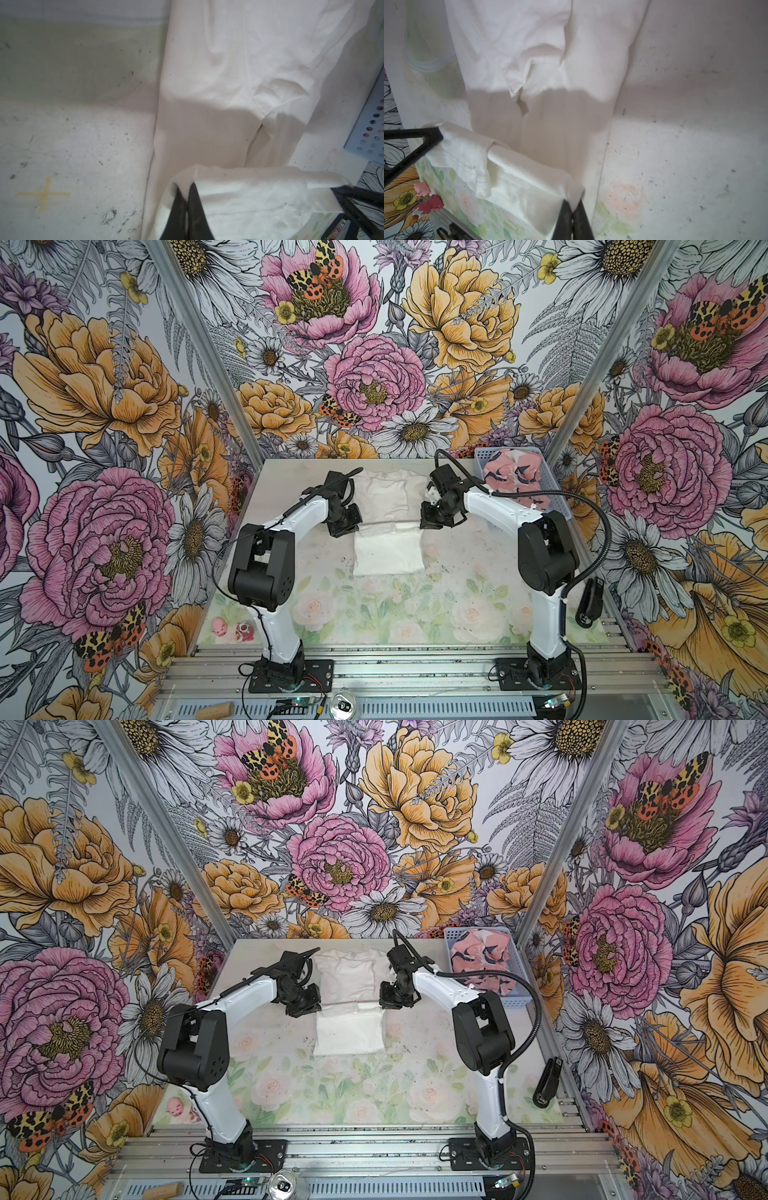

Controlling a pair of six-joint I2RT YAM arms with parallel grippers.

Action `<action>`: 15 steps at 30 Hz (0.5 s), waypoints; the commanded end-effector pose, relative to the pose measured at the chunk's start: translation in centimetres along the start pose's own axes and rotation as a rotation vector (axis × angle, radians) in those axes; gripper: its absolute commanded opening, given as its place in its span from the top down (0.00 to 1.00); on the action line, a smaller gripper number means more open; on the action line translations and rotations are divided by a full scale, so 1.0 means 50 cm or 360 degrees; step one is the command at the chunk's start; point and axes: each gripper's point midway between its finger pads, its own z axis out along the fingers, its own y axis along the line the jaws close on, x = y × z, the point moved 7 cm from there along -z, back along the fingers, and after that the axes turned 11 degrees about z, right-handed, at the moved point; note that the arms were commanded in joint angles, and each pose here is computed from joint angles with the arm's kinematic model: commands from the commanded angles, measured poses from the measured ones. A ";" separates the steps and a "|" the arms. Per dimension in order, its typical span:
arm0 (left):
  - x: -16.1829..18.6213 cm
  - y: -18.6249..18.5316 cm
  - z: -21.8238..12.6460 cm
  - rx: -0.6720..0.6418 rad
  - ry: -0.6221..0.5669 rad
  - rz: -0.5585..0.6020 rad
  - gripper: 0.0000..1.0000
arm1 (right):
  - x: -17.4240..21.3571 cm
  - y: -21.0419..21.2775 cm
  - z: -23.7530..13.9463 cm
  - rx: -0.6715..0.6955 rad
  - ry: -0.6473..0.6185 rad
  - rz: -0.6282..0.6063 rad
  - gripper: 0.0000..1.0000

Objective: Fold and stack the mixed laundry pile
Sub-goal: 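Fold the held hem away from the robot over the shirt with both grippers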

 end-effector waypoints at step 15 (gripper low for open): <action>0.049 -0.043 -0.064 0.0050 -0.0141 0.0067 0.56 | 0.067 0.025 -0.014 -0.0010 -0.0036 -0.0071 0.57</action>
